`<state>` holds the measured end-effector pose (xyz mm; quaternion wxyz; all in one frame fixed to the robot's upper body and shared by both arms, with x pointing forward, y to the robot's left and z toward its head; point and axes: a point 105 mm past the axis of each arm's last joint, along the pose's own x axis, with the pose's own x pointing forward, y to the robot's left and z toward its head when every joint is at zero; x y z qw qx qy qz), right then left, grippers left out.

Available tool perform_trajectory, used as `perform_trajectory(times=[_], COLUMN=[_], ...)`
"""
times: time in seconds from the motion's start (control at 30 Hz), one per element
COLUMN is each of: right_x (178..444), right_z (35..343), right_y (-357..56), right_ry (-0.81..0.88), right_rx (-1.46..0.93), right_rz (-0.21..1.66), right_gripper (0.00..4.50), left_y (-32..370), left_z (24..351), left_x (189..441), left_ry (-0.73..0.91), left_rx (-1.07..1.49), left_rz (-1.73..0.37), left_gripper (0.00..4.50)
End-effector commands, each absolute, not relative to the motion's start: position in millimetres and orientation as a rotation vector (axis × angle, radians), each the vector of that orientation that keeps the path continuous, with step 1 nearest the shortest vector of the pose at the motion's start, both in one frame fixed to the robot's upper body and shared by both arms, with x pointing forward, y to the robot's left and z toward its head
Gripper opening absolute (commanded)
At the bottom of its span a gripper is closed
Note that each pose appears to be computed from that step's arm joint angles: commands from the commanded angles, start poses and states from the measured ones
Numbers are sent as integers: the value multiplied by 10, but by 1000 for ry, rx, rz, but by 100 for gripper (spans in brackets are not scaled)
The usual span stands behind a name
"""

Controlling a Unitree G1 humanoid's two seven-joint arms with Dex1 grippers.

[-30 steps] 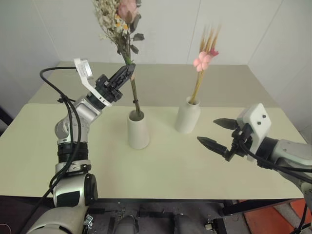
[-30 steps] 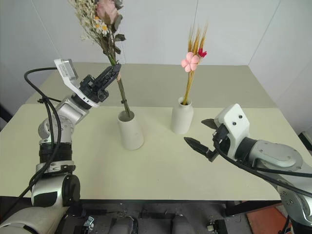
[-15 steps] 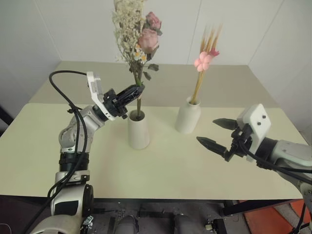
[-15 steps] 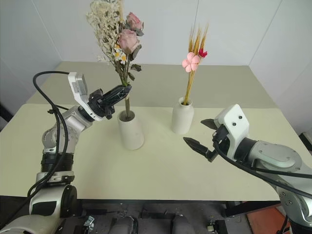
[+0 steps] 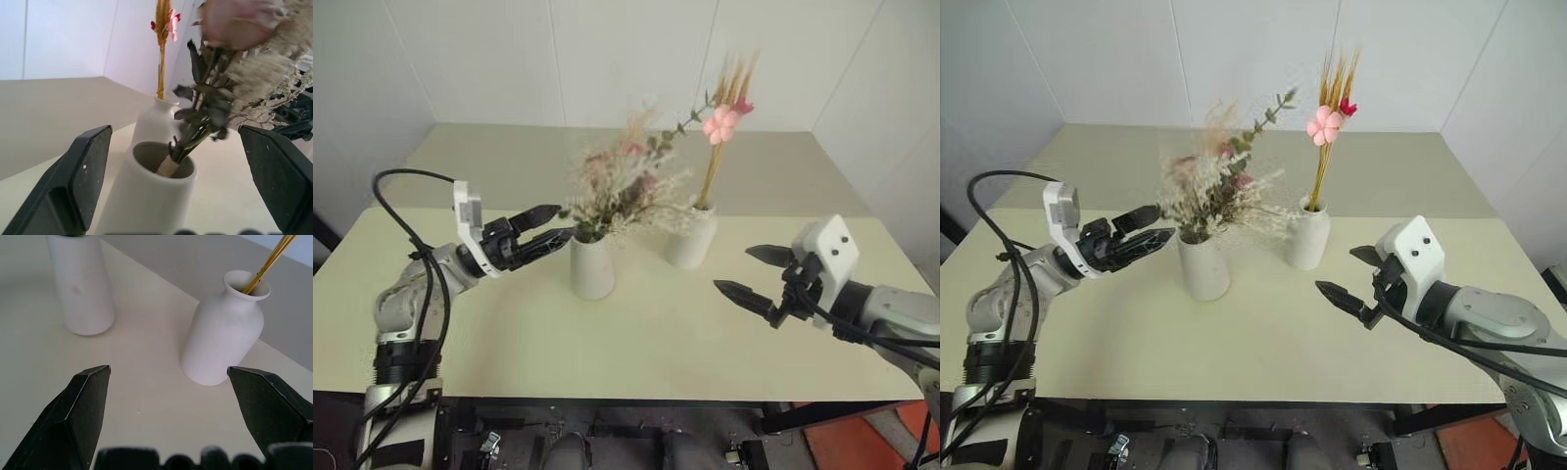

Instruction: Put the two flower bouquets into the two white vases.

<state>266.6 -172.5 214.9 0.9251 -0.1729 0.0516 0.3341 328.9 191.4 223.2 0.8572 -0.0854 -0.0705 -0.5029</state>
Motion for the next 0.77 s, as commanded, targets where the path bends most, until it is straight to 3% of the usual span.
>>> perform_trajectory(times=[0.03,0.47,0.77], right_x=[2663,2400,2280], right_z=[2299,2543,2747], right_y=[-1813,-2635,-3218], right_ry=[50,120,148], right_rx=[-401,-541,-688], right_rz=[654,558,431], right_gripper=[450,450,450], left_y=[2039,2693,2884], left_z=[2400,2611,2748], left_x=[3220,2744,2671], left_ry=[-199,-95,-90], left_rx=[-110,212,300], left_rz=[-1011,-896,-842], left_gripper=[449,449,449])
